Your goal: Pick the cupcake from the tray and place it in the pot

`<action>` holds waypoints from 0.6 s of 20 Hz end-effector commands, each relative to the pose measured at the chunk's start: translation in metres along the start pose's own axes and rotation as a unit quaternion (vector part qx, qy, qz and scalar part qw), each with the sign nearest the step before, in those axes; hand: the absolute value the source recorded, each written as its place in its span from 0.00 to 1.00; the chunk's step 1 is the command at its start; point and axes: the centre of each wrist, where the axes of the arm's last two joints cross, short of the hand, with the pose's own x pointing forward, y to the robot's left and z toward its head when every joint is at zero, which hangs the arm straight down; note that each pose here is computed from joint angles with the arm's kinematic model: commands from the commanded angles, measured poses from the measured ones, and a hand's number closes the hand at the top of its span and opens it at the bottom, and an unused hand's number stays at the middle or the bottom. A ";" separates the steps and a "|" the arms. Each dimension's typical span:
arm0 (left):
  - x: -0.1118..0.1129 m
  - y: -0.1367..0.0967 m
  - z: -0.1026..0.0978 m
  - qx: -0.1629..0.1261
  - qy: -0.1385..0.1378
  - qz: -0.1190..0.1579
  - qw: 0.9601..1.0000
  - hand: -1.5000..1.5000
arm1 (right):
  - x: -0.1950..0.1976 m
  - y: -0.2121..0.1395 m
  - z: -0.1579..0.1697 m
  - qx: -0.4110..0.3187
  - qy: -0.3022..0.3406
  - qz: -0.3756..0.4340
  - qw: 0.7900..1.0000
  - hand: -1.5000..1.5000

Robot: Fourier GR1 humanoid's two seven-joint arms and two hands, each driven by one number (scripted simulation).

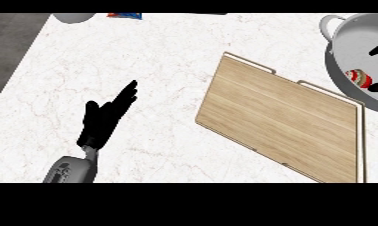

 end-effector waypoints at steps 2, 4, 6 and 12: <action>-0.011 -0.005 0.001 0.003 0.001 0.007 1.000 0.50 | 0.029 -0.006 -0.003 -0.092 -0.087 -0.164 0.978 0.00; -0.002 0.006 0.000 0.015 0.000 0.005 1.000 0.50 | 0.036 -0.010 -0.003 -0.117 -0.115 -0.235 0.958 0.00; -0.007 -0.002 0.003 0.007 0.006 0.012 1.000 0.50 | 0.033 -0.017 -0.002 -0.150 -0.114 -0.302 0.935 0.00; 0.001 0.005 0.004 0.012 0.002 0.002 1.000 0.50 | -0.015 -0.043 0.009 -0.270 -0.073 -0.420 0.863 0.00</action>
